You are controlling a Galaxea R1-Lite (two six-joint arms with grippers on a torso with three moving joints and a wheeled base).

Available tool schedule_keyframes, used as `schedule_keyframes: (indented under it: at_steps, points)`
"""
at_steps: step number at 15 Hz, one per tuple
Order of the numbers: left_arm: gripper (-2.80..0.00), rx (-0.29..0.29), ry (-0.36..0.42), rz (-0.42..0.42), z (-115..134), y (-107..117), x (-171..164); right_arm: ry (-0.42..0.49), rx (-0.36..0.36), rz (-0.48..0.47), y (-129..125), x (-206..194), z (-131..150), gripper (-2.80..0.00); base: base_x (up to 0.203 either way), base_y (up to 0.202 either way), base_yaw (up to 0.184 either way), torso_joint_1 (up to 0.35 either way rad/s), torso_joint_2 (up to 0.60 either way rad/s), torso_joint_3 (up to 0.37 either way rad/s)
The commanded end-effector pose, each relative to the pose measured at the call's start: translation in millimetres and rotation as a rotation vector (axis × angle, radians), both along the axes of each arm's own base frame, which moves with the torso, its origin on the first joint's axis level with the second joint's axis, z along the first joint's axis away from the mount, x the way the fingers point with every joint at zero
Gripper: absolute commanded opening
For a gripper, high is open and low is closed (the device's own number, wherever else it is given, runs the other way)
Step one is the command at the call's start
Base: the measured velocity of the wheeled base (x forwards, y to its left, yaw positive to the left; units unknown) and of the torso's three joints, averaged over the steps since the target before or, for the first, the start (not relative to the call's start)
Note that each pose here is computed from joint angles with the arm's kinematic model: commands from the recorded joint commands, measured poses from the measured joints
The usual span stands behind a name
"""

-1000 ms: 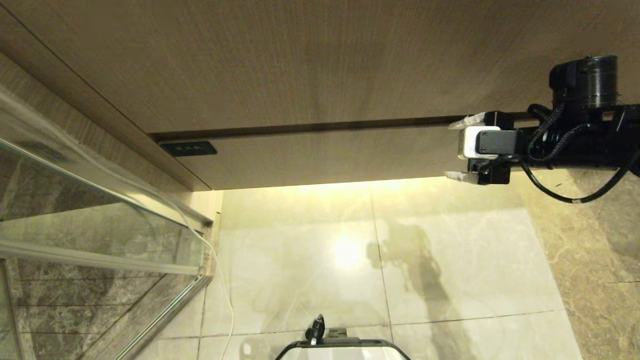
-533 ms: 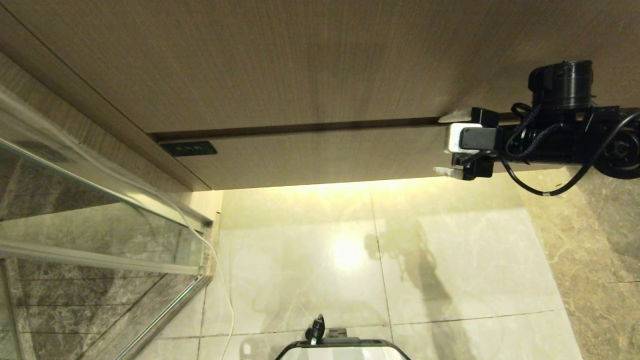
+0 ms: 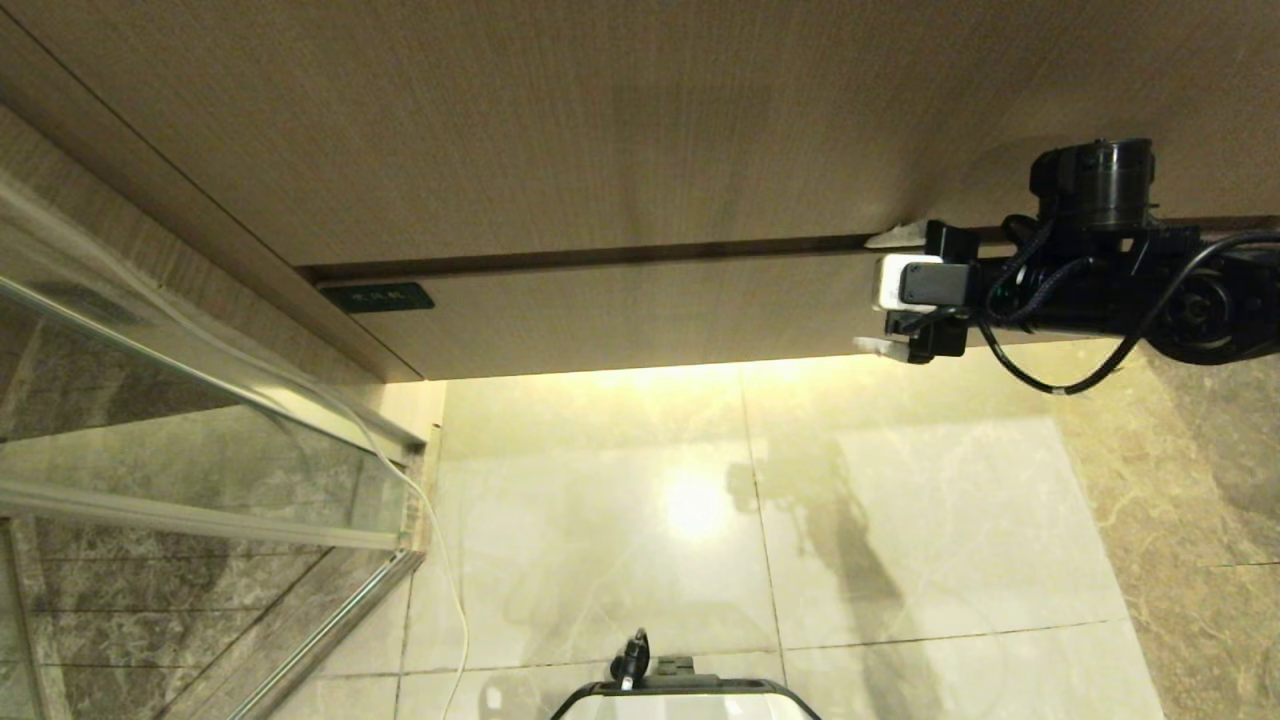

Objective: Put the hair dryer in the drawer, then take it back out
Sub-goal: Pull open the drawer

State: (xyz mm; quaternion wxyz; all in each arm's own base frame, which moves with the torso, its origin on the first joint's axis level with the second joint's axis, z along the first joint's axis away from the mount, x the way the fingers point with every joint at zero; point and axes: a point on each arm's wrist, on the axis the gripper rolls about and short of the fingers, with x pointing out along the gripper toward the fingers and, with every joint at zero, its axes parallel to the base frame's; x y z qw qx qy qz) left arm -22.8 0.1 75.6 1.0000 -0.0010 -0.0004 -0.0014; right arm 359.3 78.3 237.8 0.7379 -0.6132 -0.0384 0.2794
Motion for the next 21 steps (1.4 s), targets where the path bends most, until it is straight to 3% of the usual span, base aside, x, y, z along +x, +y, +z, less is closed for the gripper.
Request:
schedule_keyframes:
  at_steps: [1, 5, 11, 15, 21]
  points:
    - [-2.80, -0.001, 0.001, 0.001, 0, 0, 0, -0.006, -0.003, 0.003, 1, 4, -5, 0.00, 0.000, 0.000, 0.000, 0.000, 0.00, 0.000]
    - [-2.80, 0.000, 0.001, 0.001, 0, 0, 0, -0.031, 0.012, 0.001, 2, 9, -8, 0.00, 0.000, 0.000, 0.000, 0.000, 0.00, 0.000]
    - [-2.80, -0.001, 0.000, 0.001, 0, 0, 0, 0.008, 0.015, -0.042, 1, 12, -17, 0.00, 0.000, 0.000, 0.000, 0.000, 0.00, 0.000]
    - [-2.80, -0.001, 0.001, 0.001, 0, 0, 0, 0.085, 0.058, -0.173, -2, 11, -21, 0.00, 0.000, 0.000, 0.000, 0.000, 0.00, 0.000]
    - [-2.80, -0.001, -0.001, 0.001, 0, 0, 0, 0.205, 0.039, -0.248, -12, 0, -26, 0.00, 0.000, 0.000, 0.000, 0.000, 0.00, 0.000]
